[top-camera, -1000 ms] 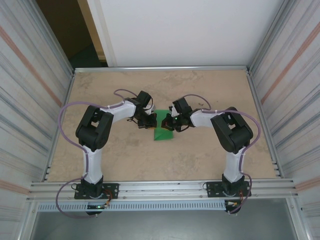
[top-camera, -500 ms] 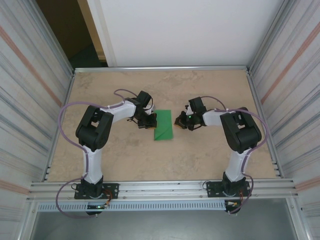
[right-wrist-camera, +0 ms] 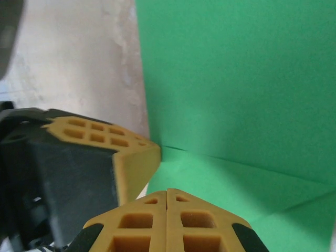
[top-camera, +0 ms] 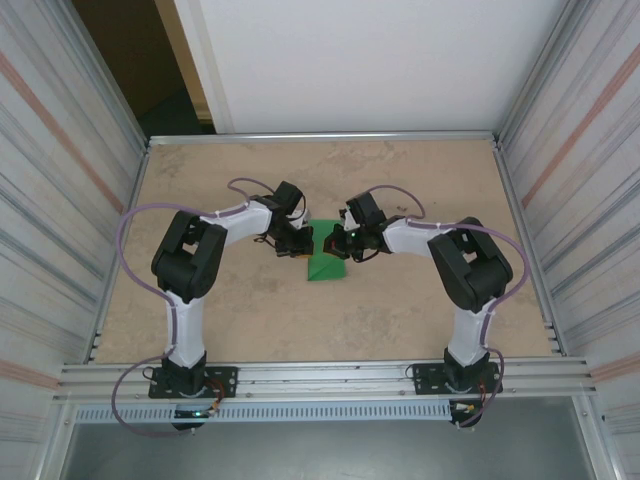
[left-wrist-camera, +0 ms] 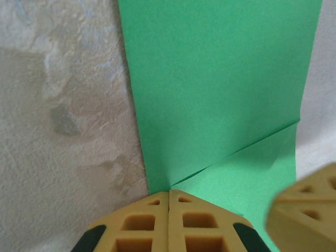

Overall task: Fold a paper plane with a square sheet of paper (pick it up from the middle)
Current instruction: Fold the triangle a second time at the center of the table.

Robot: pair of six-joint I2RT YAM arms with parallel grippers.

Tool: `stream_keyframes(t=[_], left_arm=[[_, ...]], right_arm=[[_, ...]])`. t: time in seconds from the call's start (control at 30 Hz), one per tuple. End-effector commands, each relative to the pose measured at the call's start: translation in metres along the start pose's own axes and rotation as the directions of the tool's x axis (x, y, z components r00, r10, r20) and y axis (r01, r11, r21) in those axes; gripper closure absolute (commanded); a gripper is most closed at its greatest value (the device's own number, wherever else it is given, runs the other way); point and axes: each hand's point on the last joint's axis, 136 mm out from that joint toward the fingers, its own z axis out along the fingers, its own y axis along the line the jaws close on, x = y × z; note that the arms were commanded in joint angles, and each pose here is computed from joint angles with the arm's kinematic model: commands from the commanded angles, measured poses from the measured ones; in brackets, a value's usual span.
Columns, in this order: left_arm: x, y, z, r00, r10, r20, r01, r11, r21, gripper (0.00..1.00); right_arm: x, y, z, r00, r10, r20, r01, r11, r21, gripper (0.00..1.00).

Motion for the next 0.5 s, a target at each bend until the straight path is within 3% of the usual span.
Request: stream_keyframes(t=[0.0,0.27,0.47], left_arm=[[0.011,0.027,0.008,0.998,-0.040,-0.052,0.035,0.996,-0.086,1.00],[0.003,0.014,-0.001,1.000,-0.022,-0.023,0.021,0.999,-0.047,1.00],[-0.019,-0.027,-0.042,0.994,0.030,0.101,-0.038,0.996,0.077,0.99]], right_arm=[[-0.001,-0.002,0.009,0.999,0.024,-0.027,-0.024,1.000,0.002,1.00],[0.016,-0.041,0.021,0.994,0.083,-0.067,-0.078,0.994,0.080,1.00],[0.030,-0.071,0.024,0.987,0.134,-0.084,-0.120,0.981,0.152,1.00]])
